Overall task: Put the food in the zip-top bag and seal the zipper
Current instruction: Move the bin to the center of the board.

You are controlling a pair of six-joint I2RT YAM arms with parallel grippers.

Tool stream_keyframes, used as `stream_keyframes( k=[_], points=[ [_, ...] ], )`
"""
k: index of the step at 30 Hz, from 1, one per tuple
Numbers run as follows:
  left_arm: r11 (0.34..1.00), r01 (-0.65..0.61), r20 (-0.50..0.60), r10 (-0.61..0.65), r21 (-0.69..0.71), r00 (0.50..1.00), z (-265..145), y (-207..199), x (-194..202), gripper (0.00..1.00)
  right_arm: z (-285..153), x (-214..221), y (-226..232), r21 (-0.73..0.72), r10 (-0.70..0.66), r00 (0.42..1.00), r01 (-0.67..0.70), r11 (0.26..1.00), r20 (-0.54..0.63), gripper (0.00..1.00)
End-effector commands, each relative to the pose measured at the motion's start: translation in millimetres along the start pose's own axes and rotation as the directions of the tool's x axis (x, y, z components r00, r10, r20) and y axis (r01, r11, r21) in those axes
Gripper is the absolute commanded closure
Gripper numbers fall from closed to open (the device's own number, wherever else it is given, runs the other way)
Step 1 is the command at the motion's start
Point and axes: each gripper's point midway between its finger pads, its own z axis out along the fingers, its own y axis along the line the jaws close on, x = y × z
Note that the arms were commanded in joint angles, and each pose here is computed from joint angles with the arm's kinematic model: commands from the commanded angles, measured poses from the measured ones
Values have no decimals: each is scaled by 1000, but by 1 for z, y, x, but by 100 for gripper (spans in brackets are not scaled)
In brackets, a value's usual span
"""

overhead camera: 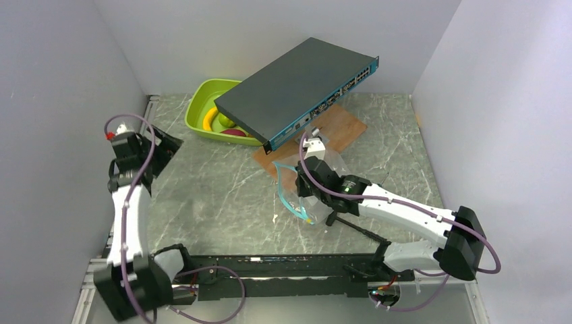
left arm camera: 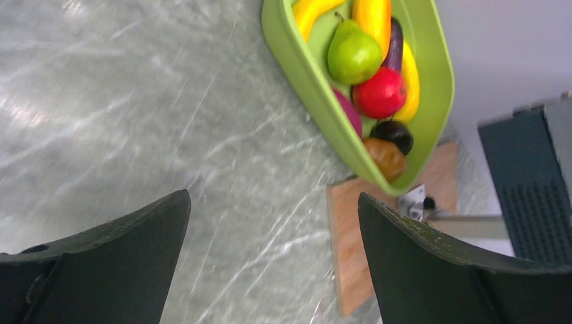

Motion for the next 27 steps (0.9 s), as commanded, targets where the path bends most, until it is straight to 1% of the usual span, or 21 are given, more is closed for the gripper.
stream_keyframes(
  k=[1,3,4,8,11,13,14,16,18,21,24,27],
  points=[
    [963,-23,41,13,270,999,33,-56,-51,0,-7,-17,13,-84,19,999,-15,996,51,100],
    [944,-61,96,31,325,995,47,-74,-76,1,-8,-19,14,-89,17,998,-12,996,58,100],
    [937,-63,102,30,342,994,58,-80,-85,2,-8,-20,13,-87,16,998,-10,996,61,100],
    [905,-45,44,29,422,999,111,-110,-113,6,-10,-23,12,-84,18,997,-12,996,74,100],
    [879,-21,5,22,477,1000,158,-129,-118,5,-11,-24,10,-84,23,997,-16,996,79,100],
    [845,-35,-23,56,533,998,184,-150,-114,5,-10,-25,8,-79,25,996,-18,997,82,100],
    [841,-47,-45,84,539,995,199,-157,-107,6,-11,-26,8,-78,23,996,-16,997,84,100],
    [842,-113,-43,160,528,986,227,-171,-97,7,-11,-27,6,-72,20,996,-14,997,90,100],
    [842,-159,-34,205,515,978,252,-177,-87,8,-11,-28,5,-69,17,996,-10,998,92,100],
    [856,-171,-39,217,487,975,283,-178,-67,8,-12,-27,4,-70,13,996,-7,998,92,100],
    [880,-174,-52,219,443,974,305,-172,-43,8,-13,-26,3,-70,11,996,-4,998,93,100],
    [912,-219,-87,264,345,961,323,-161,-17,8,-14,-26,2,-68,9,996,-3,998,94,100]
  ],
)
